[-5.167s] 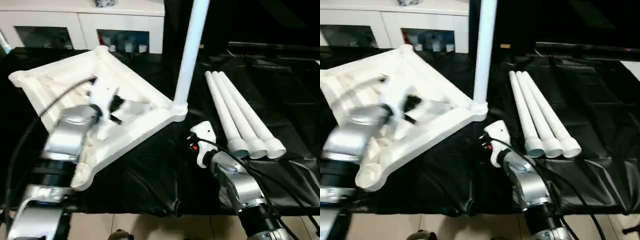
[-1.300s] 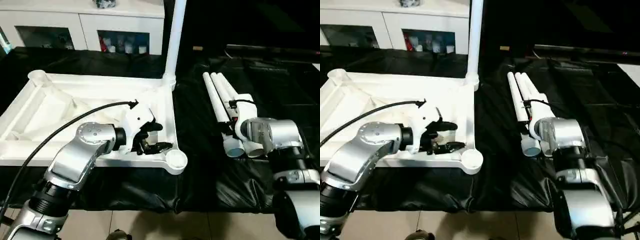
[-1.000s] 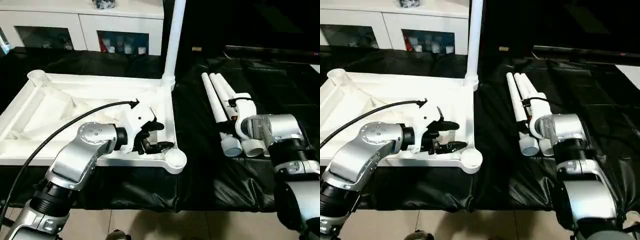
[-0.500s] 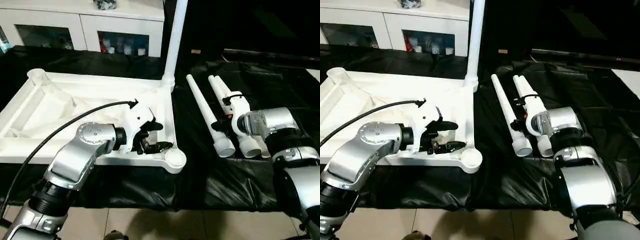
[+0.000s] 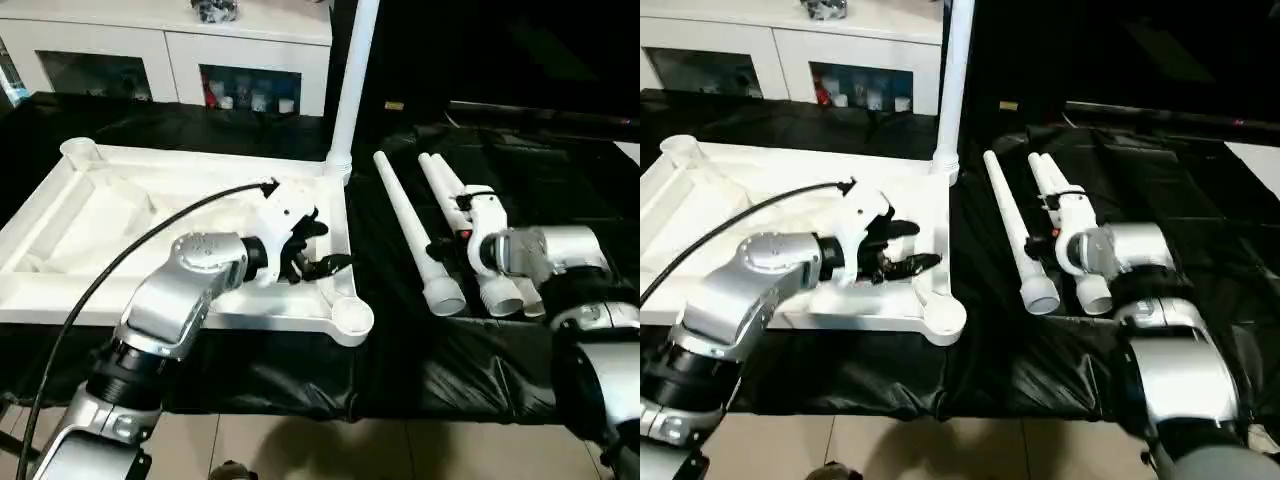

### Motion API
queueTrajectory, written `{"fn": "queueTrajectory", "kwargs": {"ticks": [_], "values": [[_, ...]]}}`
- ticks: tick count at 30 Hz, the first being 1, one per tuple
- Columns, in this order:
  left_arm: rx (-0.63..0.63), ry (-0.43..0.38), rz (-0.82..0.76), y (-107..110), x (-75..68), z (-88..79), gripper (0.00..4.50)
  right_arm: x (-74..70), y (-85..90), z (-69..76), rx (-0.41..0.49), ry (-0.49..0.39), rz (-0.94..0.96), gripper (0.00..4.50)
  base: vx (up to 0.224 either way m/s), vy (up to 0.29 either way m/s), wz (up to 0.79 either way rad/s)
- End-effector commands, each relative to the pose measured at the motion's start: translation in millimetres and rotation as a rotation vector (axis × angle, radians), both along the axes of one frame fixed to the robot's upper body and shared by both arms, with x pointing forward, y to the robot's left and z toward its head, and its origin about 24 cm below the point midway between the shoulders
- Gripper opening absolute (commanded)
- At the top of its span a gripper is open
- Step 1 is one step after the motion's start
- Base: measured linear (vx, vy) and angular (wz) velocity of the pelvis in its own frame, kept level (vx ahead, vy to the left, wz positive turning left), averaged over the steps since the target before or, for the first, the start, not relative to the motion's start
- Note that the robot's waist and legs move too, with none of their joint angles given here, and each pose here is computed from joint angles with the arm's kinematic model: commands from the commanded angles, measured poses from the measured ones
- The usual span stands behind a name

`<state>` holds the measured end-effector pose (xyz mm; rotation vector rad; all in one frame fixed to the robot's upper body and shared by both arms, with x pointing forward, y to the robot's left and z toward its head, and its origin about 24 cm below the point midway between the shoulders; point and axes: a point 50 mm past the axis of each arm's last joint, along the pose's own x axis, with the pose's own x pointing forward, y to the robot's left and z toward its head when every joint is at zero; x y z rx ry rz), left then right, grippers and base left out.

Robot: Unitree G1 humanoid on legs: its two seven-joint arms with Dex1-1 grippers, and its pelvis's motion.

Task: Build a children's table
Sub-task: Pick table leg

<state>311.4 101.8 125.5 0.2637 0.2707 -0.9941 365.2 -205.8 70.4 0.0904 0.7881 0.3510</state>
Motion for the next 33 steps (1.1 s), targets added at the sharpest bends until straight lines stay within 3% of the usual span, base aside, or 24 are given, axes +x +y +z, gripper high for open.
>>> {"fn": "queueTrajectory", "kwargs": {"ticks": [1,3,10,15,20,21,24,33], "values": [[0.01,-0.009,-0.022,-1.9,0.4,1.5,3.79,-2.8,-4.8,-6.9,-0.031,0.001,-0.025,0.0,0.0,0.0,0.0],[0.013,-0.003,-0.033,-2.4,-0.2,0.9,3.95,0.1,-4.9,-2.6,-0.015,-0.024,-0.043,0.0,0.0,0.0,0.0],[0.018,0.007,-0.053,-1.7,-2.3,2.8,4.49,7.3,-6.2,14.3,0.016,-0.102,-0.081,0.77,0.0,0.0,0.0],[0.025,0.003,-0.055,5.7,-2.9,6.2,4.5,10.5,1.0,30.2,0.055,-0.124,-0.044,1.2,0.0,0.0,0.0],[0.009,0.018,-0.087,3.6,-6.4,9.0,4.5,13.0,-3.0,38.9,0.035,-0.122,-0.067,1.62,0.0,0.0,0.0],[0.009,0.018,-0.087,3.6,-6.4,9.0,4.5,13.0,-3.0,38.9,0.035,-0.122,-0.067,1.67,0.0,0.0,0.0],[0.011,0.037,-0.134,3.5,-12.0,8.1,4.5,11.4,-11.3,34.4,-0.082,-0.079,-0.085,2.0,0.0,0.0,0.0],[0.007,0.062,-0.148,3.7,-16.0,8.8,4.5,5.9,-17.0,22.0,-0.105,-0.011,-0.093,2.76,0.0,0.0,0.0]]}}
